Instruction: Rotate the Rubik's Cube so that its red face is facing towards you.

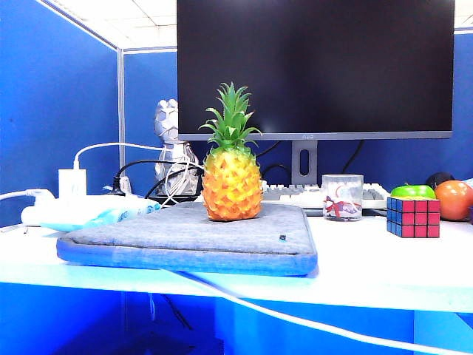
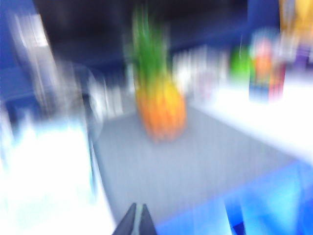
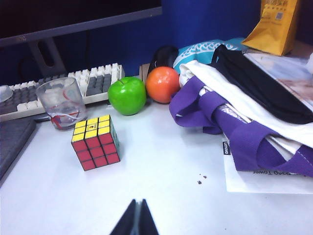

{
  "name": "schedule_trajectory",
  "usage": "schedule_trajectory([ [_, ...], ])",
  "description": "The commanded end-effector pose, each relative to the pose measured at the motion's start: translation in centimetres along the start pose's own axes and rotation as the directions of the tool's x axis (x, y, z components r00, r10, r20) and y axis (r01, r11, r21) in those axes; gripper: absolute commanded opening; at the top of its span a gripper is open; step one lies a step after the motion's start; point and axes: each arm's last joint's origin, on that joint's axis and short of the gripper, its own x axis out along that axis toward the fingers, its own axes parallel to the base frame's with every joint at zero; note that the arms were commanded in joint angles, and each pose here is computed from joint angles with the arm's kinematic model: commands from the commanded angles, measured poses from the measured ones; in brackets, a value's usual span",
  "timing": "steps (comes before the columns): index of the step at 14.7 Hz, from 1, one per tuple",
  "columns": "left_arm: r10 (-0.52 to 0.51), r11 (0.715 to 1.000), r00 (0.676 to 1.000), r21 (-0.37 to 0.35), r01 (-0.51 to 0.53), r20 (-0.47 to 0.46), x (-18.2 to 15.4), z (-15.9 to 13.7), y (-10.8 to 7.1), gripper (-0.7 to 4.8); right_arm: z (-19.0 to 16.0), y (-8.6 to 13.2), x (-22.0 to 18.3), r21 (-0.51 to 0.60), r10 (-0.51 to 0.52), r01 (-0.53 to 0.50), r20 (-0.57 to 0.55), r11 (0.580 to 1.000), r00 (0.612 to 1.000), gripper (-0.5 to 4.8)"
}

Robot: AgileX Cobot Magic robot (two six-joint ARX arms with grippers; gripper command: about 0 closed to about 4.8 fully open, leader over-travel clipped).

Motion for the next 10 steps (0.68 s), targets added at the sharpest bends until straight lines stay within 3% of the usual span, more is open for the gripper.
schedule_trajectory([
  [1, -0.024, 0.999, 0.986, -0.041, 0.018, -0.165, -0.1, -1.5, -0.2, 0.04, -0.2, 0.0, 0.1, 0.000, -0.002, 0.002, 0.007, 1.000, 1.000, -0.06],
  [3, 0.017, 0.999, 0.992, -0.030, -0.021, -0.124, -0.4, -1.2, 0.1, 0.04, -0.1, -0.3, 0.1, 0.001, -0.028, 0.028, 0.013, 1.000, 1.000, -0.06],
  [6, 0.110, 0.993, 0.984, -0.029, -0.115, -0.140, -0.6, -1.4, 1.0, 0.04, 0.0, -0.7, 0.2, 0.003, -0.073, 0.073, 0.022, 0.997, 0.997, -0.06],
  [10, 0.103, 0.994, 0.985, -0.030, -0.108, -0.138, -0.6, -1.4, 1.0, 0.04, 0.0, -0.7, 0.2, 0.003, -0.072, 0.072, 0.021, 0.997, 0.997, -0.06],
])
